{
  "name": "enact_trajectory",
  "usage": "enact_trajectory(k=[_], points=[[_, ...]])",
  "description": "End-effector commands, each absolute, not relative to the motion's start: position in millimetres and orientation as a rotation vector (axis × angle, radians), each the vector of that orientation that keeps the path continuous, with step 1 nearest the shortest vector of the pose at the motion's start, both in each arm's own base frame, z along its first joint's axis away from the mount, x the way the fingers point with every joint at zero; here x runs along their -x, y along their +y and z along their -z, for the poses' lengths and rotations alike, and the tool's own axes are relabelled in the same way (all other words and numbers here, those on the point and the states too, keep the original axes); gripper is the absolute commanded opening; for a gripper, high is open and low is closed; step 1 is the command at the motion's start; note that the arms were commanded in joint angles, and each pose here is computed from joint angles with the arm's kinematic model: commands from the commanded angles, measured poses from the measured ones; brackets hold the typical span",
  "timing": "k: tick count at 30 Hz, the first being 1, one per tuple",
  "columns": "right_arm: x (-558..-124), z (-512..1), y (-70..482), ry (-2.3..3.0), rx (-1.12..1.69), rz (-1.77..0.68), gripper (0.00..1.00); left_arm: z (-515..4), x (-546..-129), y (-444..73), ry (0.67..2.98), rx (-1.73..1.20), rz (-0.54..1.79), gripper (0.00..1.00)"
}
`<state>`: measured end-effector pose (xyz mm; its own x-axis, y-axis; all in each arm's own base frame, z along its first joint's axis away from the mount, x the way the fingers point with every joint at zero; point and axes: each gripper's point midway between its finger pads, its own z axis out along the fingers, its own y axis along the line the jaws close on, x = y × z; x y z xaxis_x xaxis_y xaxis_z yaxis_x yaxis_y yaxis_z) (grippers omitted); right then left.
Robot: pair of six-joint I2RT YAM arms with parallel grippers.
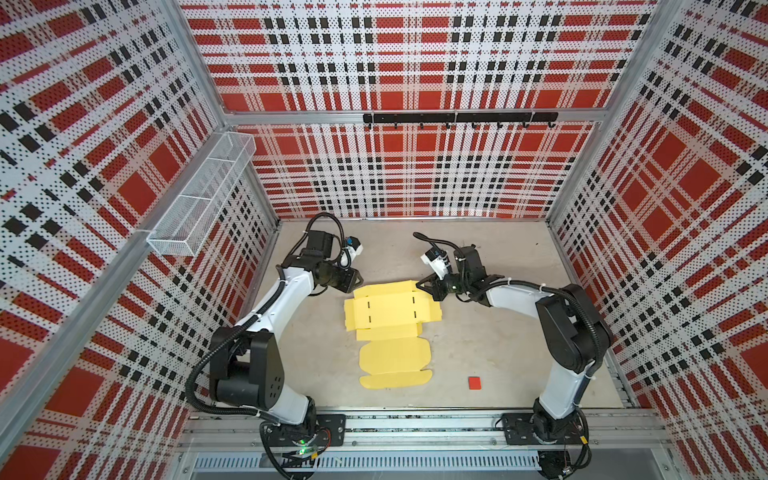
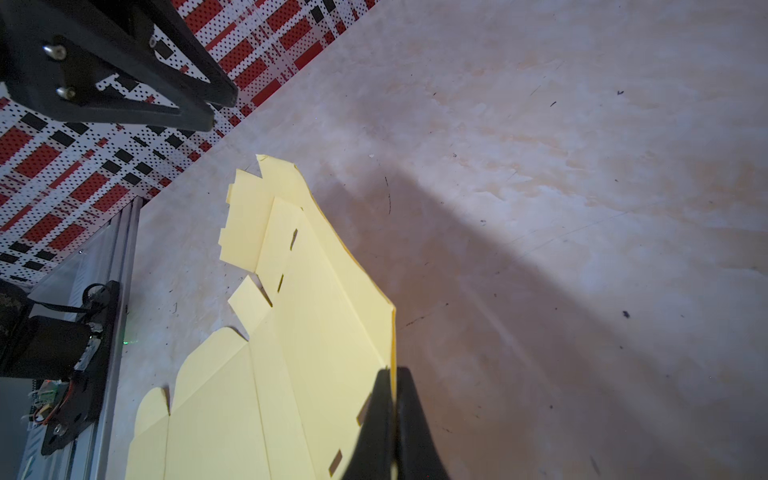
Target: Fold the paper box
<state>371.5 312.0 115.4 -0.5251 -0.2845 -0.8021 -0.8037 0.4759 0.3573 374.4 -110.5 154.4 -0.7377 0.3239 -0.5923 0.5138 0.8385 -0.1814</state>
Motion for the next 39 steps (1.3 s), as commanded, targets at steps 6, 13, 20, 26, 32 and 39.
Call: enact_trajectory(k=[6, 13, 20, 26, 32, 39], points=[[-374.5, -142.1, 313.9, 1.938, 0.92, -0.971, 0.04, -117.5, -399.7, -92.5, 2.601, -0.486, 0.394, 0.06], [-381.2, -137.0, 309.2, 1.971, 0.888, -0.936, 0.04, -115.2, -382.3, -119.0, 2.594, -0.633, 0.375, 0.02], [-386.3, -135.7, 304.2, 1.984, 0.85, -0.929, 0.03, -123.5, -373.8, -126.0, 2.568, -0.662, 0.386, 0.02], [-385.9, -131.3, 300.7, 1.998, 0.836, -0.92, 0.03, -121.0, -366.8, -132.3, 2.582, -0.666, 0.449, 0.01], [-385.3, -127.2, 298.2, 2.005, 0.823, -0.913, 0.03, -111.2, -363.5, -126.2, 2.6, -0.656, 0.425, 0.02], [-386.2, -129.8, 298.8, 1.999, 0.815, -0.919, 0.03, -110.8, -356.9, -151.0, 2.6, -0.664, 0.595, 0.01]])
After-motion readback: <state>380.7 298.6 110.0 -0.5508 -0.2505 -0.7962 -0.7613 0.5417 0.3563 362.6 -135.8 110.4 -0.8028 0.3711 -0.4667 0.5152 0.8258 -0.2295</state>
